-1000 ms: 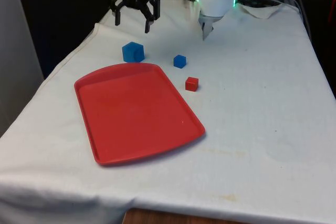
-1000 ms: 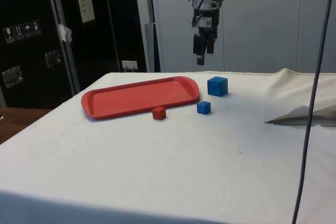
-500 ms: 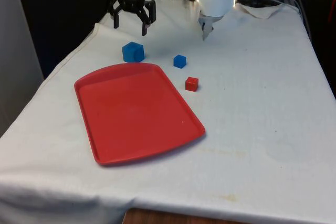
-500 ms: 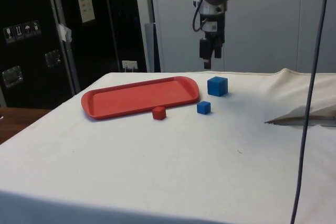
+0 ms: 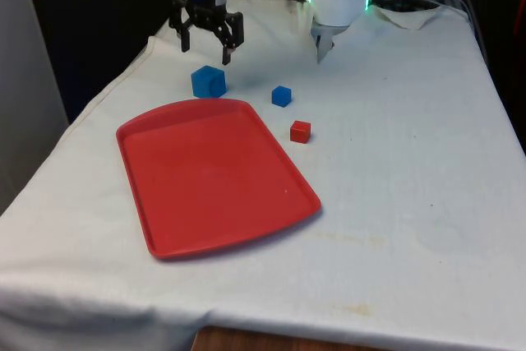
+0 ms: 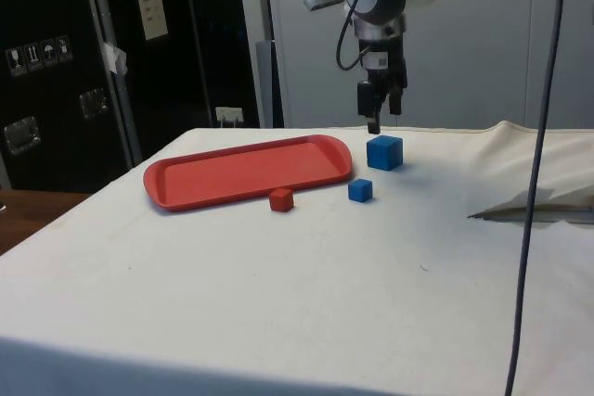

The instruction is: Pick up the largest block and place it onto the tray.

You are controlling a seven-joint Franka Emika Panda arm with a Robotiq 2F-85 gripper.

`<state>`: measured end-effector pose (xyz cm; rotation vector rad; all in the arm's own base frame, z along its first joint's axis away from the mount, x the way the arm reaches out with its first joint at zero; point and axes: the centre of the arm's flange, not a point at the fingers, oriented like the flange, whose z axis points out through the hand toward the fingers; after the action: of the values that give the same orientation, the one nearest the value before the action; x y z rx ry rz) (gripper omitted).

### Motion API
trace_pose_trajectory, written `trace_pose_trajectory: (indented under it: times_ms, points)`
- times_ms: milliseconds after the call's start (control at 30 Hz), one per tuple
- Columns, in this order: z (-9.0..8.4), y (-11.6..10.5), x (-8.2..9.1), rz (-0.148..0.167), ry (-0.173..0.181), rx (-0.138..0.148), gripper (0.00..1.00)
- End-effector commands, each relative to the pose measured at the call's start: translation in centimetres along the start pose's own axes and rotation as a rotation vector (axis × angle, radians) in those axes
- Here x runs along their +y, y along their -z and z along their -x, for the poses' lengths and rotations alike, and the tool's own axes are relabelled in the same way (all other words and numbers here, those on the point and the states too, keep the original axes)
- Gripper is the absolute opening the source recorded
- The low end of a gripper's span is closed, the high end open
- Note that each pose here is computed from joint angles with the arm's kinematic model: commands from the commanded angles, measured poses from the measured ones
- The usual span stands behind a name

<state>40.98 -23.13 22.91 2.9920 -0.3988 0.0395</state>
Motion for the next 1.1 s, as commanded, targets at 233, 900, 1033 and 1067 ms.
trace_pose_trajectory:
  times_ms: [233,900,1033,1067]
  points:
    - [0.3,-0.5,-0.4,-0.034,-0.056,-0.009,1.00]
    - [-0.3,-3.3,2.0,-0.049,-0.102,-0.022,1.00]
    - [-0.3,-4.0,2.2,-0.038,-0.105,-0.033,1.00]
    - [-0.6,-4.1,1.8,-0.050,-0.104,-0.019,1.00]
